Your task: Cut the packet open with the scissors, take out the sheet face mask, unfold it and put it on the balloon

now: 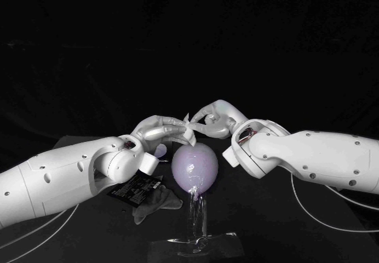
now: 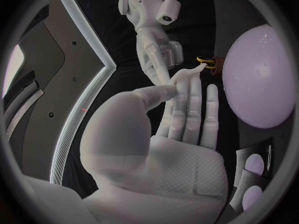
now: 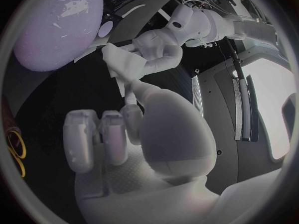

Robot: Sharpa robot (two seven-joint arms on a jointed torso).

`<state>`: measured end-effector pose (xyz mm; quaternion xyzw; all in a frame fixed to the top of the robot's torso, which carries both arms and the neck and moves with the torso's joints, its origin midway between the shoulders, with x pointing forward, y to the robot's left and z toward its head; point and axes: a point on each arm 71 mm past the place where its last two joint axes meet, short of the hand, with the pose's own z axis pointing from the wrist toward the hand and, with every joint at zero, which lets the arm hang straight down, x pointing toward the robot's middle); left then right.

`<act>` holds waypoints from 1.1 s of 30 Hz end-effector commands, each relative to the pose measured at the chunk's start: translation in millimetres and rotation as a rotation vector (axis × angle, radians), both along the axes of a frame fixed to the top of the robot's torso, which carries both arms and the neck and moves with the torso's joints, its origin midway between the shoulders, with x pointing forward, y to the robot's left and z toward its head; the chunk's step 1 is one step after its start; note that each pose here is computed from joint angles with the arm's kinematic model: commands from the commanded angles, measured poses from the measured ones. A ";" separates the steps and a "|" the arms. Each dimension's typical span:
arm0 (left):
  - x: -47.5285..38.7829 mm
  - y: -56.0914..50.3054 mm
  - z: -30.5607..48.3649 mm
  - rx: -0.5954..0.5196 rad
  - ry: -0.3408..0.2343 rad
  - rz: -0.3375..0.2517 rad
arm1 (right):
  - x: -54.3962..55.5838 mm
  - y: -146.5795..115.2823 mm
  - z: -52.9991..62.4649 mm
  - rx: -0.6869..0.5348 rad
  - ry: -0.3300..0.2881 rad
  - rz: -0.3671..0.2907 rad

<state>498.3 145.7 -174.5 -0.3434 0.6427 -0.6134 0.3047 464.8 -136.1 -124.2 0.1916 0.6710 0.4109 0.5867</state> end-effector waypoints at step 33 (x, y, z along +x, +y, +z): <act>4.5 8.4 1.4 -0.001 -0.015 0.049 | -5.1 -23.4 -2.5 -0.010 -0.019 -0.007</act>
